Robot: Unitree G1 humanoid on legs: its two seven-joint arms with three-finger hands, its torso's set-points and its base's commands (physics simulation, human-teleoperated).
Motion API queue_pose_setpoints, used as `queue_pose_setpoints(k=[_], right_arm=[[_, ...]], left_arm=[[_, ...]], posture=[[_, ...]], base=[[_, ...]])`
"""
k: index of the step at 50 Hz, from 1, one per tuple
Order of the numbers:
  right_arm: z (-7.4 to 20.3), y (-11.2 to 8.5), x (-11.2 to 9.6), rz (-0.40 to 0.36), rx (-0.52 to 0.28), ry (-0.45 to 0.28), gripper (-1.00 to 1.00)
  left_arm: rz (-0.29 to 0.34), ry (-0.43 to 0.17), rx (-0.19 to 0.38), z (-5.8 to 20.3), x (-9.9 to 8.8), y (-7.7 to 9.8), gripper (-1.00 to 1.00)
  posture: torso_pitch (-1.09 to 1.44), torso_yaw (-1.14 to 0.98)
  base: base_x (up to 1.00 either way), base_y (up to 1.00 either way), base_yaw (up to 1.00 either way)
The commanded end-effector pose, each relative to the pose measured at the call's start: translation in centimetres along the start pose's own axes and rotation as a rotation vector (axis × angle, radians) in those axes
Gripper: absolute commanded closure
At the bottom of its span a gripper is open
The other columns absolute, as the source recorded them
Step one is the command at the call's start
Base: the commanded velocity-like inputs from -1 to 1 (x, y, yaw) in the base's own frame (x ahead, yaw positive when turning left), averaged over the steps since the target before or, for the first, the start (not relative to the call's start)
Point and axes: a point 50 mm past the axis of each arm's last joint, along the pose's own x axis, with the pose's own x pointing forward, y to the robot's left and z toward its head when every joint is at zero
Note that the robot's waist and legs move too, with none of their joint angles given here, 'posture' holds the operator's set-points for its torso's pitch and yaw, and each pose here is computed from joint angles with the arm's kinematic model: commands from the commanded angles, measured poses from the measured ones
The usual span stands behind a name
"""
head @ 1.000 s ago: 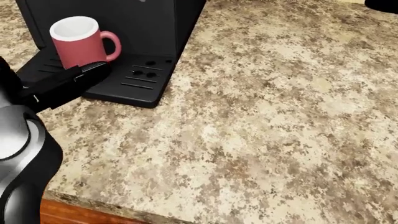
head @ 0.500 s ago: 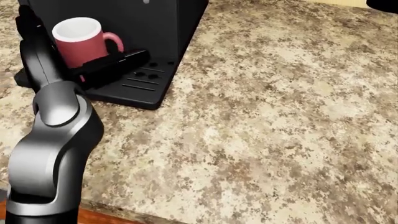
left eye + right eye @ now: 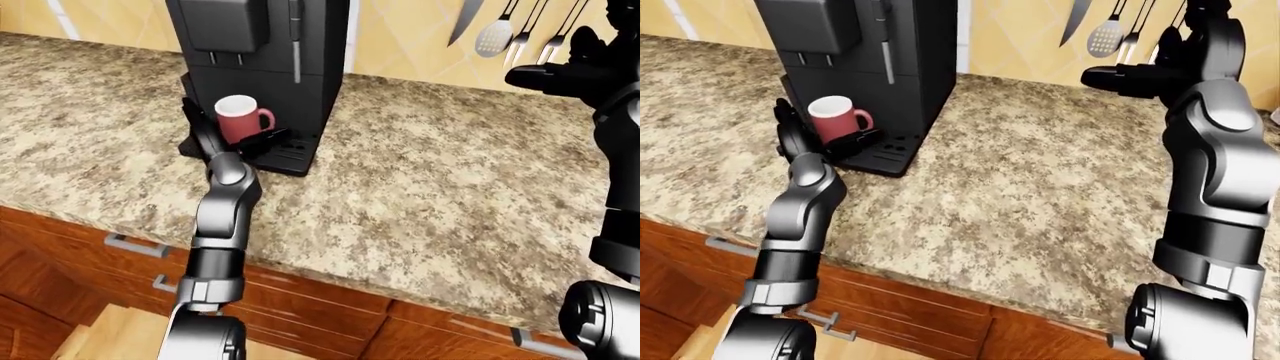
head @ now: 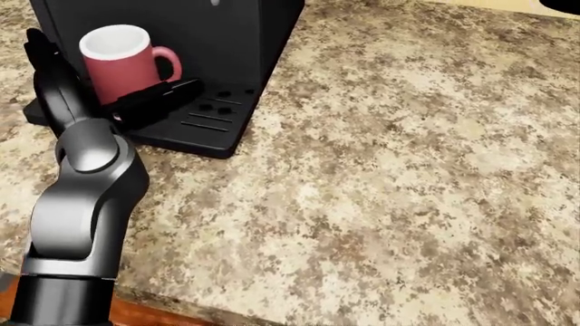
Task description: Pick the mug from under the coffee machine dispenser and place it on the counter.
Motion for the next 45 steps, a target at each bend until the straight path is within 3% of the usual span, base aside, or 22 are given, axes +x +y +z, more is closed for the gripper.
queue_pose_setpoints(k=[1, 13, 14, 15, 16, 19, 21, 34, 45], right_arm=[[2.6, -0.3, -0.1, -0.007, 0.003, -0.107, -1.0], [2.4, -0.4, -0.2, -0.012, 0.003, -0.103, -1.0], [2.4, -0.5, -0.2, -0.012, 0.003, -0.102, -1.0], [2.5, -0.5, -0.2, -0.013, 0.004, -0.103, -1.0], [2.5, -0.5, -0.2, -0.013, 0.004, -0.104, -1.0], [2.5, -0.5, -0.2, -0.014, 0.004, -0.104, -1.0], [2.5, -0.6, -0.2, -0.015, 0.003, -0.103, -1.0], [2.5, -0.6, -0.2, -0.015, 0.004, -0.104, -1.0], [2.6, -0.6, -0.2, -0.017, 0.003, -0.103, -1.0]], left_arm=[[-0.009, -0.106, -0.055, 2.7, 0.0, -0.4, -1.0], [-0.025, -0.104, -0.038, 2.0, 0.4, -1.0, -1.0], [-0.029, -0.099, -0.037, 1.8, 0.5, -1.1, -0.84], [-0.033, -0.098, -0.032, 1.6, 0.5, -1.2, -0.51], [-0.035, -0.096, -0.032, 1.5, 0.5, -1.3, -0.42], [-0.043, -0.099, -0.03, 1.5, 0.5, -1.5, 0.56], [-0.047, -0.101, -0.028, 1.4, 0.5, -1.6, 0.98], [-0.059, -0.113, -0.033, 1.8, 0.1, -1.7, 1.0], [-0.13, -0.111, -0.088, 4.3, -3.2, -2.0, 1.0]], posture=[[0.0, 0.0], [0.0, 0.0], [0.0, 0.0], [0.0, 0.0], [0.0, 0.0], [0.0, 0.0], [0.0, 0.0], [0.0, 0.0], [0.0, 0.0]], base=[[0.0, 0.0, 0.0], [0.0, 0.0, 0.0], [0.0, 0.0, 0.0], [0.0, 0.0, 0.0], [0.0, 0.0, 0.0], [0.0, 0.0, 0.0], [0.0, 0.0, 0.0], [0.0, 0.0, 0.0], [0.0, 0.0, 0.0]])
